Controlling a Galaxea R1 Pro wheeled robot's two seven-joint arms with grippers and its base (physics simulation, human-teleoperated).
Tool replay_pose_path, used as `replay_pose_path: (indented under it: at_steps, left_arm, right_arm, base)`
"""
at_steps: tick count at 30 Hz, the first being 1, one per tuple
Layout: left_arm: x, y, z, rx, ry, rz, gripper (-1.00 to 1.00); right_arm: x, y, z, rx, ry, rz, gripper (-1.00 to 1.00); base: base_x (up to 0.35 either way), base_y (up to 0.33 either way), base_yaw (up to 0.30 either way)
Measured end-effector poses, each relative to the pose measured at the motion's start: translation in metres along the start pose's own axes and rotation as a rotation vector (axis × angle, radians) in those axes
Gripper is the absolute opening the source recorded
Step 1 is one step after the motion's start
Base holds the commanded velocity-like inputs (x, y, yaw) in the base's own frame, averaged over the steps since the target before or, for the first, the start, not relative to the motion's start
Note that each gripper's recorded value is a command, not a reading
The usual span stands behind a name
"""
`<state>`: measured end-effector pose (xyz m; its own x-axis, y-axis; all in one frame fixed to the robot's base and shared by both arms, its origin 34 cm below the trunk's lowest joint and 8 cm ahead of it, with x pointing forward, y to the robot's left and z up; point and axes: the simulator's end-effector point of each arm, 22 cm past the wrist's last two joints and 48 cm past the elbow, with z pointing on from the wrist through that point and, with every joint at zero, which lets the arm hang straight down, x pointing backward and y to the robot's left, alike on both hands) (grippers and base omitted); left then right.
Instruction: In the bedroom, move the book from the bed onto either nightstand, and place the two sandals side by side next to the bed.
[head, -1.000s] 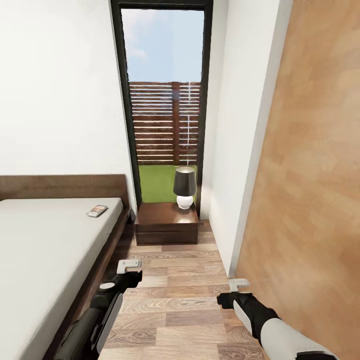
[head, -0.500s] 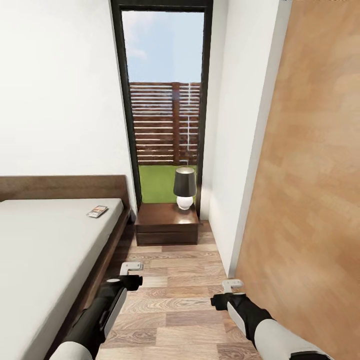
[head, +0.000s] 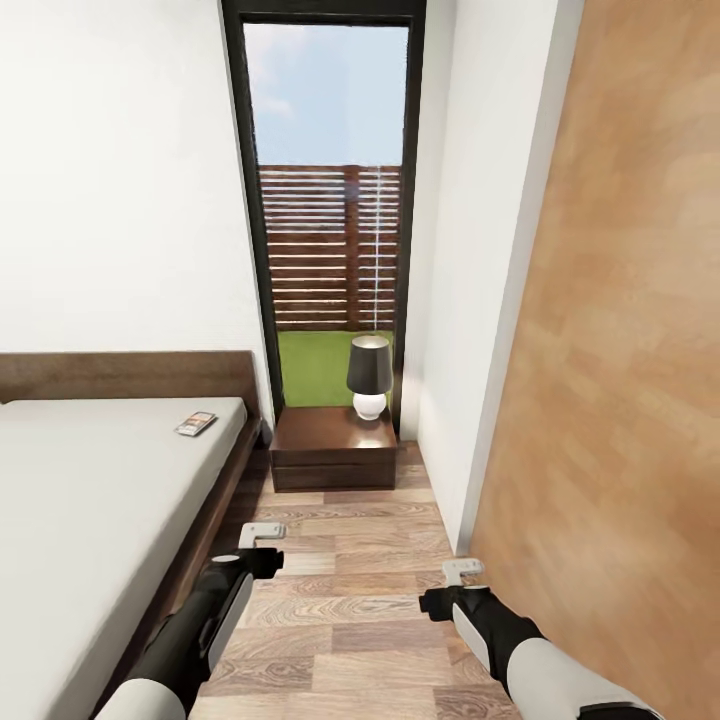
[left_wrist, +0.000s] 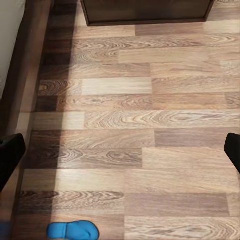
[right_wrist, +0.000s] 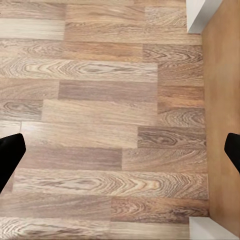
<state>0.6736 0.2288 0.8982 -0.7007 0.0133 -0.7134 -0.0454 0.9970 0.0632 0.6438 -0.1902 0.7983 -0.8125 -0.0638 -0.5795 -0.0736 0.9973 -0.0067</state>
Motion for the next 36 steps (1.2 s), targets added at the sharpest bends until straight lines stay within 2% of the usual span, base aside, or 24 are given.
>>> replay_pose_path:
  at_steps: [17, 36]
  left_arm:
    - [0.0033, -0.0012, 0.0003, 0.002, 0.007, -0.001, 1.0]
    - [0.0037, -0.0017, 0.0003, 0.002, 0.008, 0.0, 1.0]
  right_arm:
    - [-0.0029, -0.0021, -0.001, 0.001, -0.005, 0.0, 1.0]
    - [-0.0036, -0.0029, -0.001, 0.003, -0.007, 0.0, 1.0]
  base:
    - [0.289, -0.01, 0.0]
    - [0.306, -0.147, 0.017]
